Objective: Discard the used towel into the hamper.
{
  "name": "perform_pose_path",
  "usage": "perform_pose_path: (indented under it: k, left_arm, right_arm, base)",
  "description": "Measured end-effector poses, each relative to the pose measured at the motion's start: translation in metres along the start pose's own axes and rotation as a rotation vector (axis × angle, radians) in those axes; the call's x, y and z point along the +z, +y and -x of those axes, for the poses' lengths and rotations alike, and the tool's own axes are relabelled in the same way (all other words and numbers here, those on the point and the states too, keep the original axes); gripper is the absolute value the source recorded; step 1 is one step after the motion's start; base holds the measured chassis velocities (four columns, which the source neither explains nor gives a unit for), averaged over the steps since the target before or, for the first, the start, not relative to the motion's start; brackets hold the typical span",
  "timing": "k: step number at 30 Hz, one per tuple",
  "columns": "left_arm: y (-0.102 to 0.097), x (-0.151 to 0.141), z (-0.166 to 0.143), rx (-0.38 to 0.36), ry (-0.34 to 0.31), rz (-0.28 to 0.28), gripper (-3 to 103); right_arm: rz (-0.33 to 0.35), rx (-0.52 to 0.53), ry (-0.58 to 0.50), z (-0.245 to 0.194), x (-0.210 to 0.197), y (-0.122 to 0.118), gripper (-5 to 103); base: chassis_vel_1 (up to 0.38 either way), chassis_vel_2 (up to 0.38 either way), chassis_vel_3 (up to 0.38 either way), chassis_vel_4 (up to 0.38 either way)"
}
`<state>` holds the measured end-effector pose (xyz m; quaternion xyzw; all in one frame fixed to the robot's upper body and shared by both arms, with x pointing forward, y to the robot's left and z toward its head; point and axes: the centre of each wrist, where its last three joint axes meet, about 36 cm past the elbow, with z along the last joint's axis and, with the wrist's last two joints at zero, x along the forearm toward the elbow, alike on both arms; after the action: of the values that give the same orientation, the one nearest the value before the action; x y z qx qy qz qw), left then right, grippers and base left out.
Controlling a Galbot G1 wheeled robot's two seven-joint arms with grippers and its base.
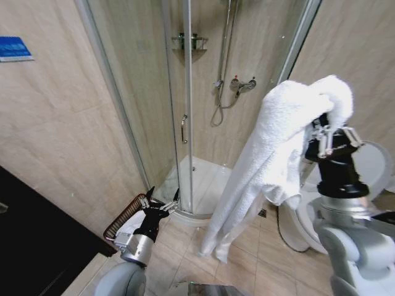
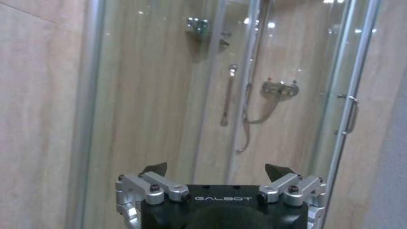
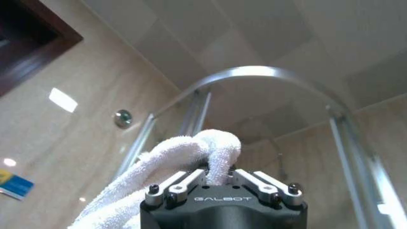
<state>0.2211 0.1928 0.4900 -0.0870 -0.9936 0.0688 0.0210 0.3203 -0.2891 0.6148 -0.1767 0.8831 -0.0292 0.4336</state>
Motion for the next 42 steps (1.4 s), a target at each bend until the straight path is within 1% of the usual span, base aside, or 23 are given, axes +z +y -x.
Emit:
perform_pose_path:
  k: [10, 14, 20, 26, 31, 42]
  left_arm:
    - [0.0, 0.0, 0.0, 0.0, 0.0, 0.0, 100]
    - [0.0, 0.0, 0.0, 0.0, 0.0, 0.0, 100]
    - [0.0, 0.0, 0.0, 0.0, 0.0, 0.0, 100]
    - [0.0, 0.0, 0.0, 0.0, 0.0, 0.0, 100]
    - [0.0, 0.0, 0.0, 0.0, 0.0, 0.0, 100]
    - [0.0, 0.0, 0.0, 0.0, 0.0, 0.0, 100]
  right_arm:
    - [0.022, -0.034, -0.026, 0.019, 0.006, -0.004, 7]
    - [0.031, -0.022, -0.033, 0.023, 0.004, -0.004, 7]
    - [0.028, -0.015, -0.044, 0.024, -0.002, -0.008, 7]
    - [0.019, -0.037, -0.084, 0.036, -0.01, -0.017, 7]
    - [0.011, -0.048, -0.093, 0.043, -0.011, -0.025, 7]
    - [0.014, -0.027, -0.131, 0.067, -0.006, -0.039, 7]
  base:
    - [0.082, 0.075, 0.068, 0.068]
    - [0.085, 0.11, 0.112, 0.104]
    - [0.125, 0.122, 0.107, 0.123]
    - [0.144, 0.131, 0.114, 0.136]
    - [0.131, 0.109, 0.133, 0.132]
    - [0.126, 0.121, 0.121, 0.122]
